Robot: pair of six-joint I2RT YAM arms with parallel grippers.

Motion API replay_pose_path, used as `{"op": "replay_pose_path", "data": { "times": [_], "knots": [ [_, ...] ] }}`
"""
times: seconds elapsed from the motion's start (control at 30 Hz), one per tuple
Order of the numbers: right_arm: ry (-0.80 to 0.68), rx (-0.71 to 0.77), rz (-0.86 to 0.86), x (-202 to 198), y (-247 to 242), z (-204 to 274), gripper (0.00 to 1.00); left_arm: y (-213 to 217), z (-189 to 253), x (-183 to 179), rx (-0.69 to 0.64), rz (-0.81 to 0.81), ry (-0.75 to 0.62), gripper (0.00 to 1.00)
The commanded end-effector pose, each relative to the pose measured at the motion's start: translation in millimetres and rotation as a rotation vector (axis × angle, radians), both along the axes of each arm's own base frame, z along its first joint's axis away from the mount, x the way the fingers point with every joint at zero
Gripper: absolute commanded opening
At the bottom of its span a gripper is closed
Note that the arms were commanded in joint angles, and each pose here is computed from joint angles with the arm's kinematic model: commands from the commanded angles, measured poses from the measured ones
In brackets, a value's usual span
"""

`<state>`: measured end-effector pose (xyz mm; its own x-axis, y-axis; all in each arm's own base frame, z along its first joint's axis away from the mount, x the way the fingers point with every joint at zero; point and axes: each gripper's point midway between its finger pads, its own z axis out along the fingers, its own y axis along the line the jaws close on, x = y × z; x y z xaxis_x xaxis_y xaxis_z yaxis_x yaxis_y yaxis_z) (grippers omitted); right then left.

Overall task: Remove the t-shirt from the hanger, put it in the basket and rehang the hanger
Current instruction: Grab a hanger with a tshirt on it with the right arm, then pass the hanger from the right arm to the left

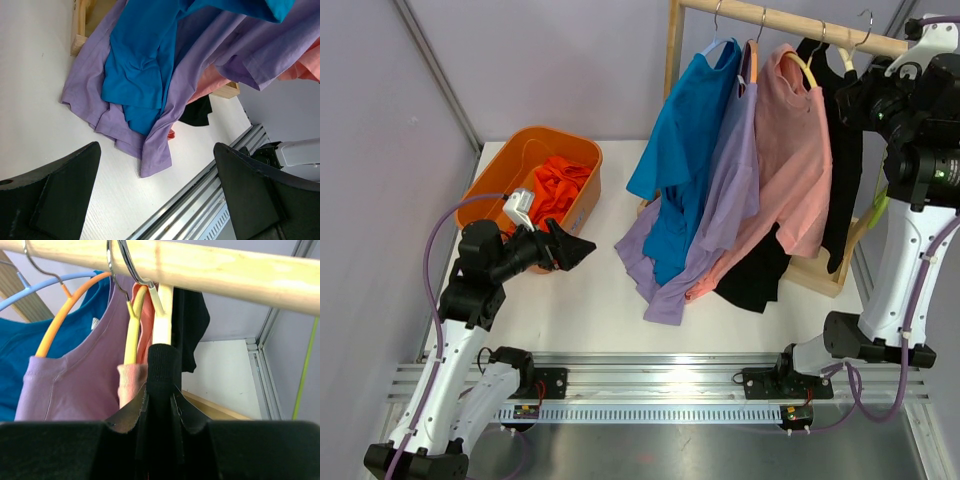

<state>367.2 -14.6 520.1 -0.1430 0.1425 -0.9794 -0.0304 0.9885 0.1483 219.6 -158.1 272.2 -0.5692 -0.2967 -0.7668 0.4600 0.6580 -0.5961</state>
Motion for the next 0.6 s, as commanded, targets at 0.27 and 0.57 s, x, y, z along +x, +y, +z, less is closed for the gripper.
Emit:
{"op": "replay_pose_path", "data": {
  "times": [0.27, 0.57],
  "knots": [
    [-0.228, -0.145, 0.019, -79, 9, 42, 0.00, -13, 24, -5, -0.027, -0.072, -0.096, 0.99],
    [-0.068, -0.312, 0.166, -139, 29, -42, 0.00, -42, 22, -16, -0.008, -0.159, -0.089, 0.99]
  ]
}}
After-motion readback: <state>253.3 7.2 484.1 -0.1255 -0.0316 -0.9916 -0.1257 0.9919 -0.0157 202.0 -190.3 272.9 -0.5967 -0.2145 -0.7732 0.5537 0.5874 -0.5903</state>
